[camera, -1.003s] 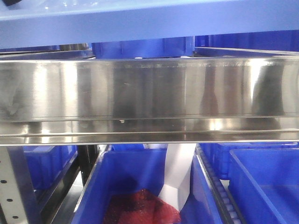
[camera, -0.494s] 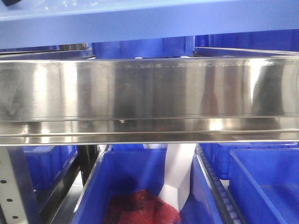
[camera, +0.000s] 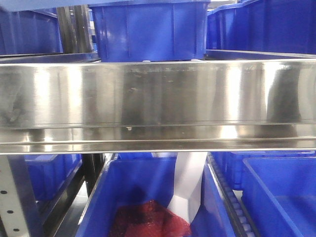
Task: Grab blue tray and place on right shelf
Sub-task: 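Lower the held tray onto the roller shelf with both grippers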
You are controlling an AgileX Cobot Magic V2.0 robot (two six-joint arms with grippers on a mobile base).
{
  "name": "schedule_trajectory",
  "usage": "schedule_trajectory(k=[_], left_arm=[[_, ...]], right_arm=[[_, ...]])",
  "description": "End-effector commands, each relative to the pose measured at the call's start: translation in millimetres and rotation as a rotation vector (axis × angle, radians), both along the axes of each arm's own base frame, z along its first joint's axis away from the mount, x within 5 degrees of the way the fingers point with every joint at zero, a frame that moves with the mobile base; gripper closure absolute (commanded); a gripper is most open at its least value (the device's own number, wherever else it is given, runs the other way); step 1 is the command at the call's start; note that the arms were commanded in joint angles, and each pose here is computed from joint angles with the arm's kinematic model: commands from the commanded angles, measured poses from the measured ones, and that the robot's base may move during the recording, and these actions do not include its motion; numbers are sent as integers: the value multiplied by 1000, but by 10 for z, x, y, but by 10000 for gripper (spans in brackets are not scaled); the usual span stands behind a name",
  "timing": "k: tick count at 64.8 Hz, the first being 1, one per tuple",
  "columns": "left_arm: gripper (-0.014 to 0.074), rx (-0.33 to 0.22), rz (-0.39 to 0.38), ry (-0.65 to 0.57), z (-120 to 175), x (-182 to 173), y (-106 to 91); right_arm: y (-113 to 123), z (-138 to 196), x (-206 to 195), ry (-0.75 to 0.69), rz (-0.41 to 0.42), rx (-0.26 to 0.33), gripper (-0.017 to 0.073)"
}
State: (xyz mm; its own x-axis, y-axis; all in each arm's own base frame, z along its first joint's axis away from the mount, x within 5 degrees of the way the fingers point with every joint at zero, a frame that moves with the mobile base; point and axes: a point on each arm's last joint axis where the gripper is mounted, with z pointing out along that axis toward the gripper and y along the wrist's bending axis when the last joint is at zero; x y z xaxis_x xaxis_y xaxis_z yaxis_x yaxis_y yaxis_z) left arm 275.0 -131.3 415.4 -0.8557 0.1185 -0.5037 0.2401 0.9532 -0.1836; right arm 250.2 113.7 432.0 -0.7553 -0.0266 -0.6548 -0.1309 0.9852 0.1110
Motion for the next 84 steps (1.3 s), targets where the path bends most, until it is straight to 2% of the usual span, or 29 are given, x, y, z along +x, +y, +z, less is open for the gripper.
schedule_trajectory(k=[1,15,30,35,39,48,50,55,69,76,84], left_arm=[[642,-32,-14,-49,123,72,-8],[642,-17,5,-15,-187,440,-111],[622,-15,10,-8,-403,649,-196],[555,-10,10,3,-448,677,-208],[464,-8,10,8,-467,688,-213],[156,-7,11,11,-486,702,-218],[96,-8,11,9,-485,704,-219],[2,-7,11,4,-473,706,-218],[41,-16,5,-26,-352,665,-201],[92,-17,-25,-62,-208,534,-183],[230,-21,-40,-155,-47,280,-133]], right_arm=[[-1,196,176,-121,10,51,503],[116,-171,676,-38,10,-6,503],[241,-599,970,75,12,-54,477],[259,-669,1009,95,12,-62,377],[263,-693,1020,102,12,-65,234],[261,-673,1016,92,12,-62,-69],[260,-655,1012,86,12,-59,-92],[255,-606,1001,74,12,-54,-70],[195,-359,860,9,12,-27,-53],[122,-171,691,-35,12,-9,47],[15,1,435,-107,23,11,266]])
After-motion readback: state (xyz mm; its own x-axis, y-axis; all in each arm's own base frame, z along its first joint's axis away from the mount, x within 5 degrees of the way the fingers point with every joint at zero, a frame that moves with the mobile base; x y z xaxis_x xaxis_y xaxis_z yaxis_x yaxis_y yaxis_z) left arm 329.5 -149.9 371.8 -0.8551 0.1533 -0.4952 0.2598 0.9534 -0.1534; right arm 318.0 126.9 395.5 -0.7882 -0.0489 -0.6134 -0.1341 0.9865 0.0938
